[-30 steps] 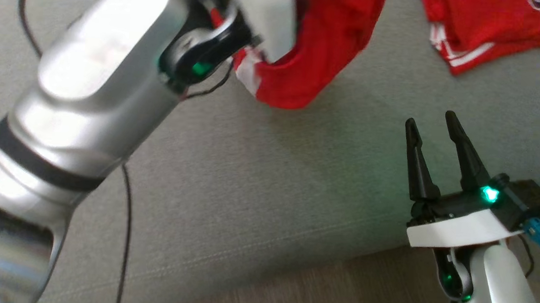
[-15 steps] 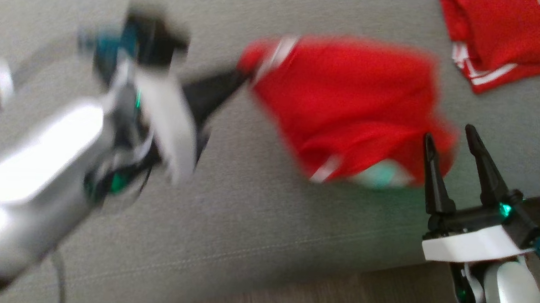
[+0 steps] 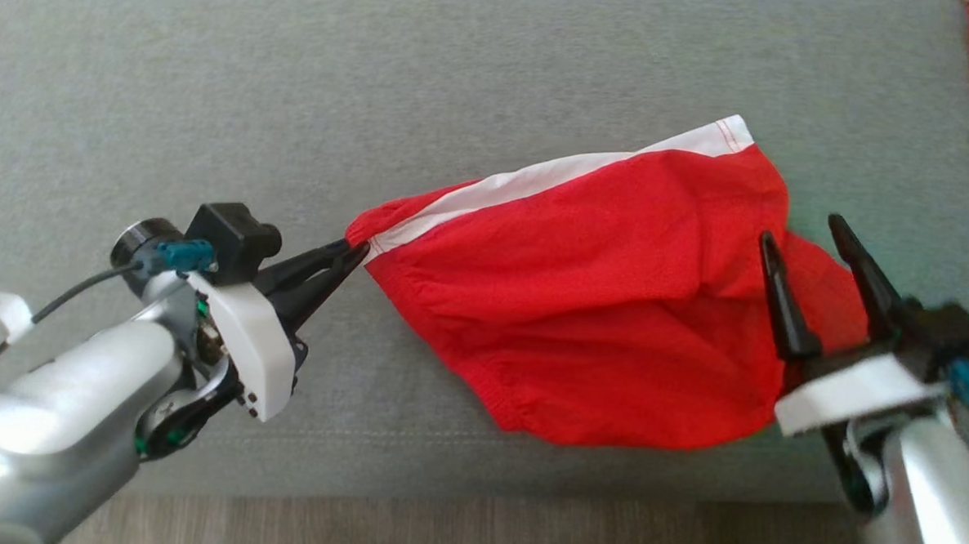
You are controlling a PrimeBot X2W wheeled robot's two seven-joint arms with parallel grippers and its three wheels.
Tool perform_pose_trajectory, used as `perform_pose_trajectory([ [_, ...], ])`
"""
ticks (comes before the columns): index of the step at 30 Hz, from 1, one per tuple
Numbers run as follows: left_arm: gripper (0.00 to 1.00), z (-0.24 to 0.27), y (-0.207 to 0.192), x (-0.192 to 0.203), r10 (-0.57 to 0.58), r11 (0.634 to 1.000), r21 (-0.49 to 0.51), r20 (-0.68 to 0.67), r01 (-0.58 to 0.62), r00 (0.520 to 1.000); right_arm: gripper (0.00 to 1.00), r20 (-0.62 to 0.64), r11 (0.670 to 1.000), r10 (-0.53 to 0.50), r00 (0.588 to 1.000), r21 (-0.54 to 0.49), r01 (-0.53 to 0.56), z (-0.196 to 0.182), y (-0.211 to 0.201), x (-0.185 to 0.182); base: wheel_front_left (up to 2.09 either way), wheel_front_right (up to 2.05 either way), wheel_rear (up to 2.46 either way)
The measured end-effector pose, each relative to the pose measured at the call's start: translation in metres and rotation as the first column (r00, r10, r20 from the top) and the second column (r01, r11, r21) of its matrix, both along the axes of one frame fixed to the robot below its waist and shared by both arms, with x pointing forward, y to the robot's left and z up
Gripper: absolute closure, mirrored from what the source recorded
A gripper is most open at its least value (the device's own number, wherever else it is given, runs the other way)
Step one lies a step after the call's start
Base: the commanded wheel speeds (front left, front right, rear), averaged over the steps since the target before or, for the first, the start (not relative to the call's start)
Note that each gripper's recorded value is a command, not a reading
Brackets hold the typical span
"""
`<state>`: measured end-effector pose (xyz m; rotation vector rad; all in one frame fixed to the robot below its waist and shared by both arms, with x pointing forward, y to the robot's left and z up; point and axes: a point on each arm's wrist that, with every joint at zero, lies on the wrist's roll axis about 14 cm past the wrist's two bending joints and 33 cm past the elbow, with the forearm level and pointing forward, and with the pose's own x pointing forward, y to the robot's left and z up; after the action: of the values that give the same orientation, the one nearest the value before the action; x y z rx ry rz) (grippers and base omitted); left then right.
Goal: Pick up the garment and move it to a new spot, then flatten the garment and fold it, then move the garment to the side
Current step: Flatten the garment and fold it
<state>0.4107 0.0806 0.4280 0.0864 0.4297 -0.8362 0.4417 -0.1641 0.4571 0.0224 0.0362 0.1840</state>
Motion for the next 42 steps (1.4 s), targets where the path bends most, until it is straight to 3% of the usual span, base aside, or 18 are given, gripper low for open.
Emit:
perform_pose_trajectory([
  [4,1.00,-0.006,0.003,-0.005,0.028,0.999,-0.015,-0.016,-0.029,0.999,0.00,-0.134,0.997,0.041,0.990,-0.055,-0.049,-0.028,0.001,0.032,0.00,0.00,0.00],
  [10,1.00,-0.016,0.002,-0.010,0.033,0.999,-0.019,-0.038,-0.034,0.999,0.00,-0.242,0.985,0.071,0.968,-0.133,-0.106,-0.021,0.009,0.086,0.00,0.00,0.00],
  [16,1.00,-0.021,0.001,-0.011,0.043,0.999,-0.026,-0.050,-0.044,0.998,0.00,-0.416,0.967,0.067,0.907,-0.198,-0.162,-0.051,0.013,0.095,0.00,0.00,0.00],
  [22,1.00,-0.024,0.002,-0.007,0.040,0.999,-0.025,-0.047,-0.041,0.998,0.00,-0.467,0.953,0.091,0.880,-0.216,-0.214,-0.063,0.025,0.106,0.00,0.00,0.00],
  [23,1.00,-0.024,0.002,-0.007,0.039,0.999,-0.025,-0.048,-0.040,0.998,0.15,-0.473,0.949,0.094,0.876,-0.222,-0.222,-0.064,0.027,0.108,0.00,0.00,0.00],
  [24,1.00,-0.025,0.001,-0.008,0.035,0.999,-0.024,-0.050,-0.036,0.998,0.75,-0.477,0.947,0.097,0.874,-0.225,-0.228,-0.065,0.029,0.110,0.00,0.00,0.00],
  [25,1.00,-0.026,0.001,-0.008,0.031,0.999,-0.022,-0.053,-0.032,0.998,1.00,-0.481,0.943,0.102,0.871,-0.232,-0.238,-0.066,0.031,0.112,0.00,0.00,0.00],
  [29,1.00,-0.030,0.003,-0.009,0.032,0.999,-0.014,-0.061,-0.033,0.998,1.00,-0.485,0.936,0.115,0.867,-0.239,-0.257,-0.065,0.036,0.116,0.00,0.00,0.00],
  [34,1.00,-0.023,0.001,-0.002,0.029,0.999,-0.027,-0.028,-0.030,0.999,1.00,-0.433,0.942,0.112,0.894,-0.239,-0.234,-0.053,0.028,0.119,0.00,0.00,0.00],
  [42,1.00,0.051,-0.010,0.063,0.041,0.994,-0.103,0.216,-0.019,0.975,1.00,-0.207,0.966,0.064,0.976,-0.234,-0.113,0.030,-0.004,0.152,0.00,0.00,0.00],
])
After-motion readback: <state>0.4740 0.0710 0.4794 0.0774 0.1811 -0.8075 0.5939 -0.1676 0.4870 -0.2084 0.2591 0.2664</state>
